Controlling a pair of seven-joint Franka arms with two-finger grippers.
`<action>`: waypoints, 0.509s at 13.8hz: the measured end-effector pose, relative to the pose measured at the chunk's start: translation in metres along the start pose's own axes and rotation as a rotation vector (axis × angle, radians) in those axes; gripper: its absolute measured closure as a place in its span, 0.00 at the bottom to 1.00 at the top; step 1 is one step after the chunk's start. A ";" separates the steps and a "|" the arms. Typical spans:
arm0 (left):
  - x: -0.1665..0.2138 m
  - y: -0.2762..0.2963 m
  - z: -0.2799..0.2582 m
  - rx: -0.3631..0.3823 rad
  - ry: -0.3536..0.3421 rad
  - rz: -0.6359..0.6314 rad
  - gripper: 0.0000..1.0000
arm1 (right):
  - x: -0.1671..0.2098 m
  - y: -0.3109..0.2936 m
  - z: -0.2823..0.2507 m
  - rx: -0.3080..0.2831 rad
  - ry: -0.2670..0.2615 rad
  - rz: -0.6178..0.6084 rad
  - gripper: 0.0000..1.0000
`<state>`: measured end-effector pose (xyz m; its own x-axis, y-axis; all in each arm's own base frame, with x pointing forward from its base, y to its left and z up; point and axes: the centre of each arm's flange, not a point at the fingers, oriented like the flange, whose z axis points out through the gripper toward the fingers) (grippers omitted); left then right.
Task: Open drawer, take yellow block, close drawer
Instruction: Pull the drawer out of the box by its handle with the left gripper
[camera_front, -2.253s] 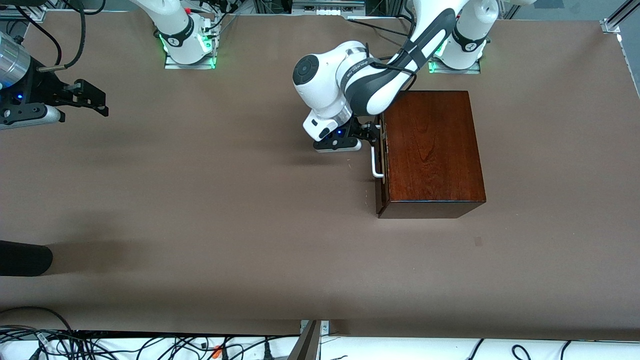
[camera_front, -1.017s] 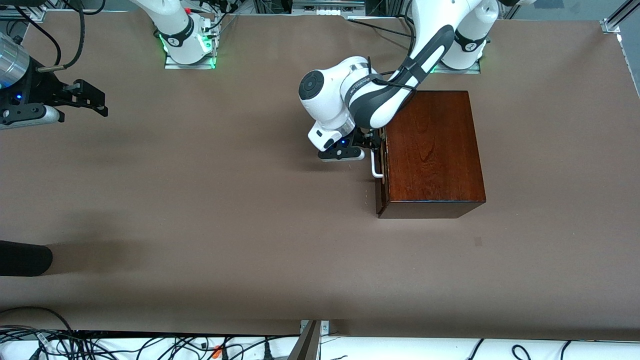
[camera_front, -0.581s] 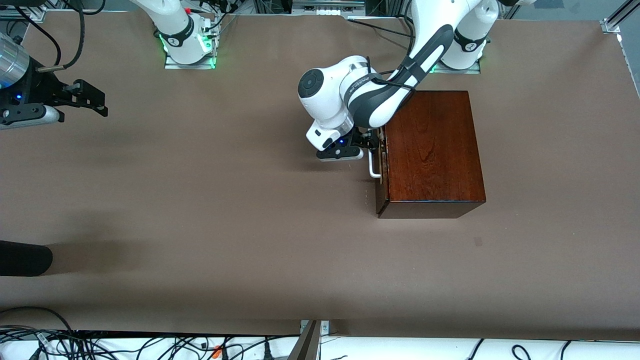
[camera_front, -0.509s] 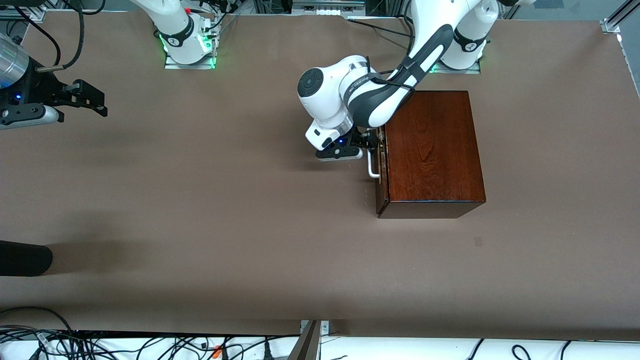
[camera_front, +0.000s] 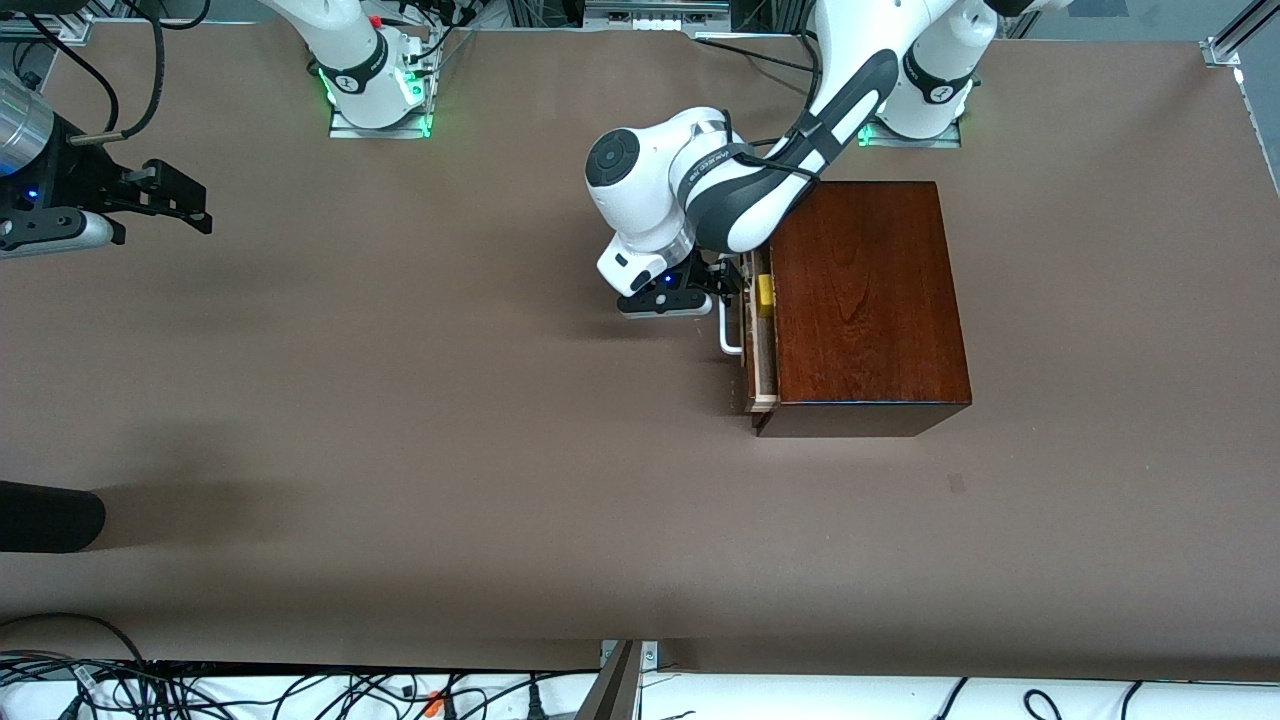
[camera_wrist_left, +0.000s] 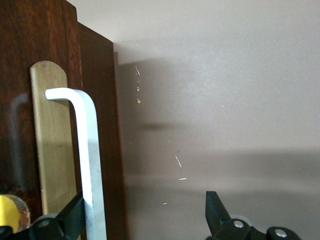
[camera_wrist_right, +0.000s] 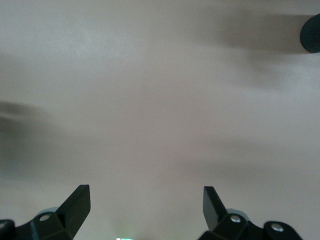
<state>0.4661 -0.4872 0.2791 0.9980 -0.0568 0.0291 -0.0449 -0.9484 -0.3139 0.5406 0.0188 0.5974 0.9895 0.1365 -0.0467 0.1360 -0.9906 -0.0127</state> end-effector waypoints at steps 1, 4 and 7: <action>0.001 0.001 -0.001 -0.007 -0.004 -0.004 0.00 | 0.000 0.001 0.000 0.000 0.000 0.002 0.00; 0.002 0.008 -0.005 -0.023 -0.004 -0.014 0.00 | 0.000 0.001 0.000 0.000 0.000 0.003 0.00; 0.002 0.016 -0.009 -0.042 -0.001 -0.020 0.00 | 0.000 0.002 0.000 0.000 0.000 0.003 0.00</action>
<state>0.4669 -0.5051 0.2824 0.9987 -0.0376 0.0337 -0.0270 -0.9615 -0.2734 0.5407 0.0173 0.5973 0.9899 0.1338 -0.0465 0.1333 -0.9910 -0.0128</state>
